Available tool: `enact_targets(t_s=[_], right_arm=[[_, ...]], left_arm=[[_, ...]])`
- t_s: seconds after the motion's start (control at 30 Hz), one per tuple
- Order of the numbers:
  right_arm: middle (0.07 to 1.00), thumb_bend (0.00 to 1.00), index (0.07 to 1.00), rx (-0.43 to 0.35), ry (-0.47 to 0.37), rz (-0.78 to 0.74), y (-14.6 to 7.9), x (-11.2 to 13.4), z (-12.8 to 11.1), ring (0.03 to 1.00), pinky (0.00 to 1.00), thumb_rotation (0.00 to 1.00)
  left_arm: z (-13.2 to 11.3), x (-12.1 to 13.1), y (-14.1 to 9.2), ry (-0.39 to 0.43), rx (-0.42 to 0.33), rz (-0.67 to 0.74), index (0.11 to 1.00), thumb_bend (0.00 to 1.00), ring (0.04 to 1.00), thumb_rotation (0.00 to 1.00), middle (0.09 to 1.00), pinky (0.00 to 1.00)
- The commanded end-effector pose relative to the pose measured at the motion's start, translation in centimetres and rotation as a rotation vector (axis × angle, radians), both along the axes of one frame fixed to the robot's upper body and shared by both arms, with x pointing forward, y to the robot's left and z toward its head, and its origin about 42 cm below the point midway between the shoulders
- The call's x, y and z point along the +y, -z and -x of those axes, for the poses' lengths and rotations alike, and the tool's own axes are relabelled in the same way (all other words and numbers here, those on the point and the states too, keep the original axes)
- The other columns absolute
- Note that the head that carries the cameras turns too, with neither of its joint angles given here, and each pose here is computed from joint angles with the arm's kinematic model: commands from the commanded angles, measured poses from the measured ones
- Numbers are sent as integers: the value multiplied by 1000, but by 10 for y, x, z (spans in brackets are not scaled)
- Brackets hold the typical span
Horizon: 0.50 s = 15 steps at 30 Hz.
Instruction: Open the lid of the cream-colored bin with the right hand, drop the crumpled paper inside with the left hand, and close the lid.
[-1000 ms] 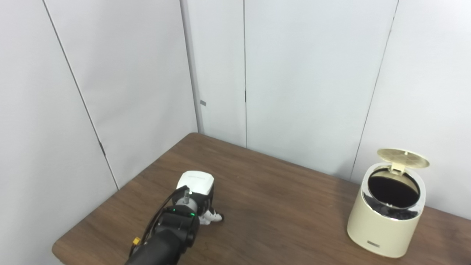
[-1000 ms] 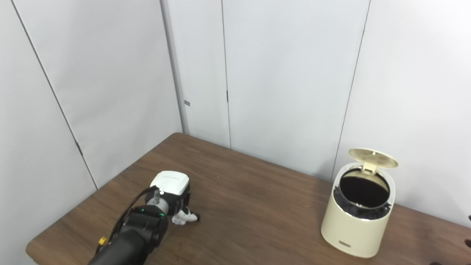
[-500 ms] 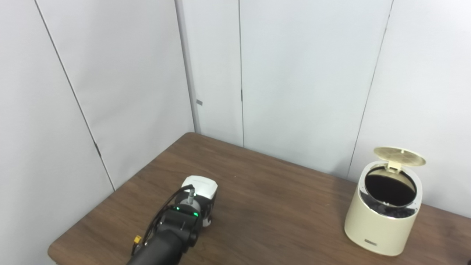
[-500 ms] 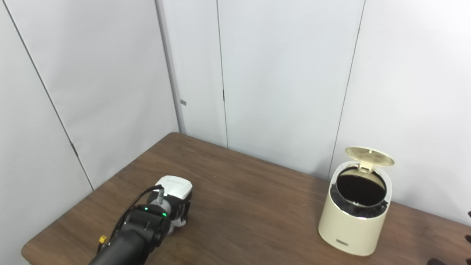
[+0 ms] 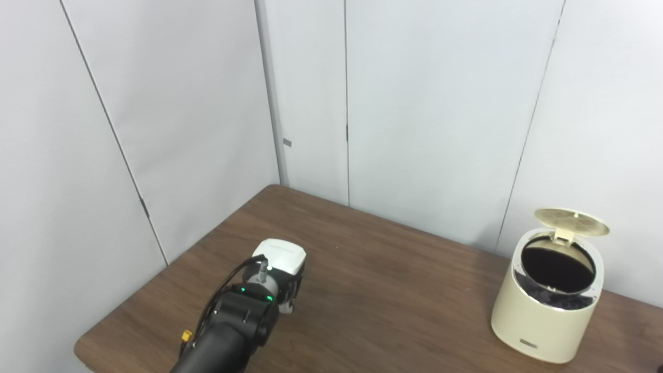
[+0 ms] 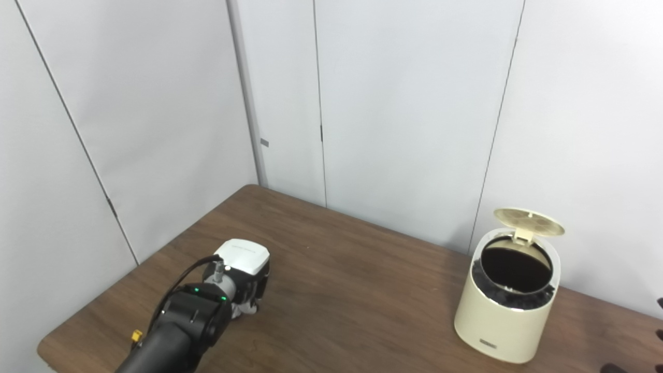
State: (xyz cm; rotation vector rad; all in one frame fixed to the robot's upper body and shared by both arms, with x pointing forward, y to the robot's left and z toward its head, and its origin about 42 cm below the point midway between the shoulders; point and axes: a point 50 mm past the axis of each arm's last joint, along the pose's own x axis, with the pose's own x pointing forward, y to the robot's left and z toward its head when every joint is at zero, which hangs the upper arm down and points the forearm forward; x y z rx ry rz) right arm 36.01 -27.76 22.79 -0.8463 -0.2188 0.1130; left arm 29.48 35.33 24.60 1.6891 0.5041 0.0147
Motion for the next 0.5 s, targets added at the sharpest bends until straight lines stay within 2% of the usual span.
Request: enact_targets(t_s=[0.0, 0.03, 0.13, 0.23, 0.33, 0.4, 0.43, 0.47], right_arm=[[1000, 914, 1000, -82, -14, 12, -20, 0, -4, 888, 672, 811], [1000, 914, 1000, -81, -14, 12, -20, 1, -4, 884, 667, 809], [1000, 901, 1000, -89, -20, 11, -19, 1, -4, 874, 653, 800], [1000, 880, 1000, -92, -25, 9, -19, 2, -4, 868, 640, 788], [1000, 860, 1000, -88, -25, 11, -20, 4, -4, 865, 633, 776], [1000, 856, 1000, -86, -27, 8, -21, 4, -4, 864, 630, 767], [1000, 852, 1000, -88, -28, 9, -21, 4, -4, 860, 623, 764], [1000, 850, 1000, -90, -30, 9, -20, 4, -5, 858, 620, 763]], left_arm=[[0, 0, -22, 28, -112, -28, 494, 524, 395, 0, 442, 427], [0, 0, -23, 34, -123, -26, 499, 523, 395, 0, 418, 424], [1, 0, -24, 48, -143, -26, 488, 527, 366, 0, 469, 409], [5, -1, -25, 76, -187, -17, 486, 527, 324, 0, 472, 368], [8, 1, -27, 88, -205, -15, 487, 527, 331, 0, 472, 365], [13, 2, -33, 75, -196, 3, 497, 525, 428, 0, 453, 492], [16, 3, -37, 73, -182, 2, 501, 525, 537, 0, 469, 603], [18, 2, -41, 69, -163, -2, 500, 525, 599, 0, 481, 656]])
